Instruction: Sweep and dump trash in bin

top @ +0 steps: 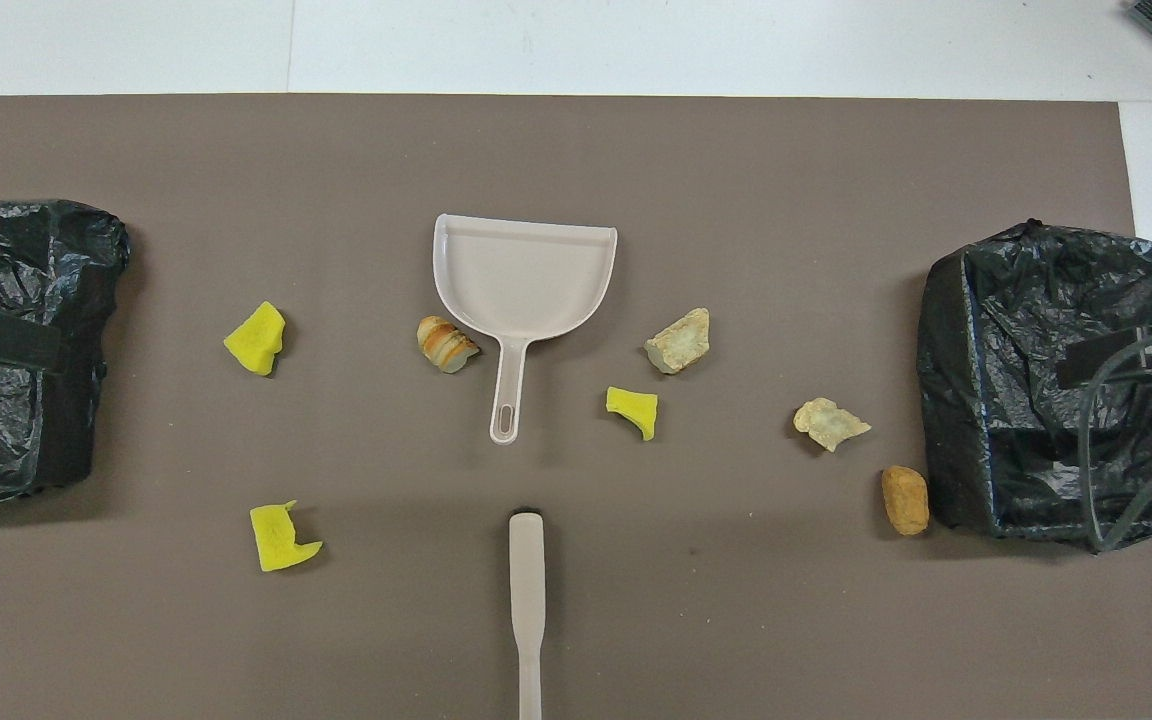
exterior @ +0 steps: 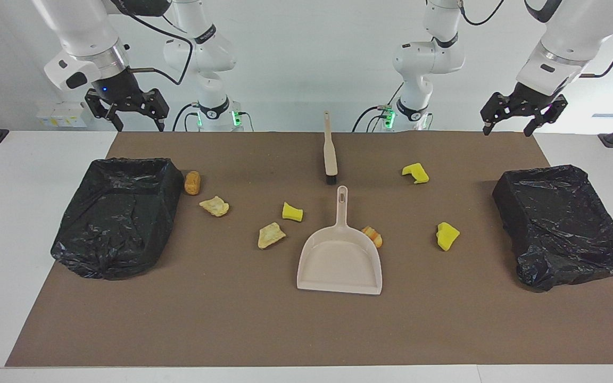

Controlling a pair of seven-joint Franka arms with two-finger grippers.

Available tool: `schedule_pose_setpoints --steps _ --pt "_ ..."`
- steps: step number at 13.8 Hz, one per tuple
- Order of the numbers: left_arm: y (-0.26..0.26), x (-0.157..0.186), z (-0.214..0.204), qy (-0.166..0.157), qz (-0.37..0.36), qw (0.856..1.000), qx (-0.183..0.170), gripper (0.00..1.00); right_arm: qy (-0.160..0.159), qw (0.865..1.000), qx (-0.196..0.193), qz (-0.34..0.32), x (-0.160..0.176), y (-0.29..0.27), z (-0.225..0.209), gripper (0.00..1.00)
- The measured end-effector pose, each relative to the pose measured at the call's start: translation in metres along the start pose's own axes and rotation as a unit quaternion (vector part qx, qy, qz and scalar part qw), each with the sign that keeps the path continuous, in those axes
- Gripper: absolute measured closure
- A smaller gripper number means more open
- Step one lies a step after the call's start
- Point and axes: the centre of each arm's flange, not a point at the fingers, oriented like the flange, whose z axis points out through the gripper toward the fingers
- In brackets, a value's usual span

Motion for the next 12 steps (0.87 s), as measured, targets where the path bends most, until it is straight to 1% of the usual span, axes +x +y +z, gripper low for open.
schedule_pose_setpoints --steps 12 --pt "0.0 -0.002 -0.011 0.012 0.0 1.0 0.001 0.0 -0.001 1.0 0.0 0.001 0.0 0.001 0.001 0.0"
